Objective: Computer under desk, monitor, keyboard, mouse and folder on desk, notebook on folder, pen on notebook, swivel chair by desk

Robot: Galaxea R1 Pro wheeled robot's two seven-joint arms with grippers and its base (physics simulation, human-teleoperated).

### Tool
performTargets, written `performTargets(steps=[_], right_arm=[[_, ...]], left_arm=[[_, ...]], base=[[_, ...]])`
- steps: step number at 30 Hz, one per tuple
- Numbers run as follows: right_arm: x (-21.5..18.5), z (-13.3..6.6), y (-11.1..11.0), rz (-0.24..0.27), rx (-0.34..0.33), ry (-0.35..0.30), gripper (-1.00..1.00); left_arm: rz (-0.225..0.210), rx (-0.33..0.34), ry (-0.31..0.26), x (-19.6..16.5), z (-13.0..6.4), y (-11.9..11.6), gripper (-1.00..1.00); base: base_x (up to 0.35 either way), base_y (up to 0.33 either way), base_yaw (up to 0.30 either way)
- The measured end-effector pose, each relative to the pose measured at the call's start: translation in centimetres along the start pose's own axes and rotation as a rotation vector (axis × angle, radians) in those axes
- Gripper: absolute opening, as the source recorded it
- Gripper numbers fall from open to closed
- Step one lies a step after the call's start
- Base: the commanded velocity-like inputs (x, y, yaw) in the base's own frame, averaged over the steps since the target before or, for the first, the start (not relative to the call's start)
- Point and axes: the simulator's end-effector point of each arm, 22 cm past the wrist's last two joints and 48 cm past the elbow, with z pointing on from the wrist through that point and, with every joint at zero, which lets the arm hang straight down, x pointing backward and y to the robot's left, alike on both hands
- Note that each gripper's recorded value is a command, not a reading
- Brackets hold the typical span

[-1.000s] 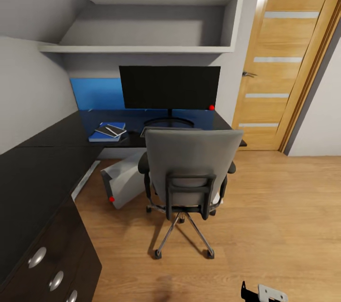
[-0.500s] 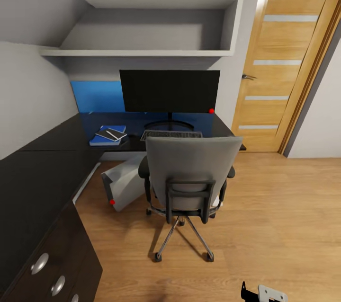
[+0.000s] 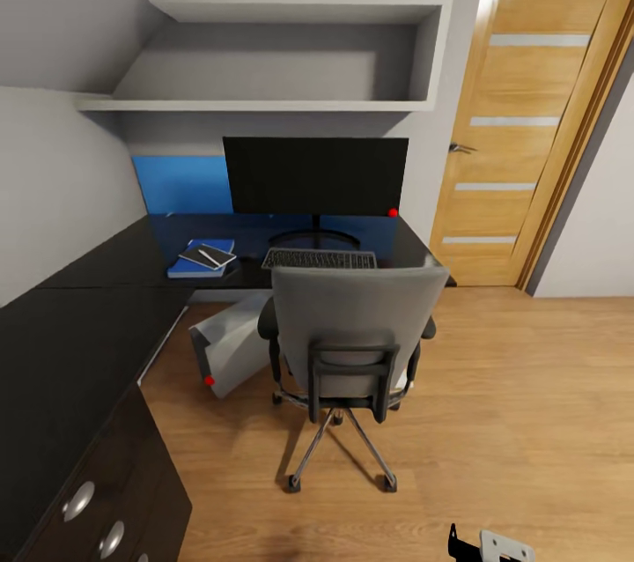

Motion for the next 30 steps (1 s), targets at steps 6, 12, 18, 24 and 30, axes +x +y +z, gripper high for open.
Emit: performTargets(steps=[6, 12, 18, 24, 30], right_arm=[[-1.0, -0.6, -0.1, -0.001, 0.000, 0.000, 1.00], [-1.9, -1.2, -0.3, 0.000, 0.000, 0.001, 1.00], [-2.8, -1.8, -0.4, -0.001, 0.000, 0.001, 1.00], [-3.8, -2.3, -0.5, -0.001, 0.000, 0.001, 1.00], [-4.6, -2.9, -0.7, -0.001, 0.000, 0.001, 1.00]], left_arm=[[0.000, 0.000, 0.001, -0.8, -0.8, 0.1, 1.00], [0.001, 0.000, 0.002, -1.5, -1.6, 0.2, 1.00], [0.005, 0.007, 0.011, -2.1, -2.4, 0.2, 1.00], [0.049, 0.049, 0.171, 0.7, -3.6, -0.6, 1.00], [0.099, 0.055, 0.386, 4.5, -5.7, -0.2, 1.00]], base=[[0.000, 0.000, 0.000], [0.000, 0.000, 0.000], [0.000, 0.000, 0.000], [0.000, 0.000, 0.000], [0.000, 0.000, 0.000]])
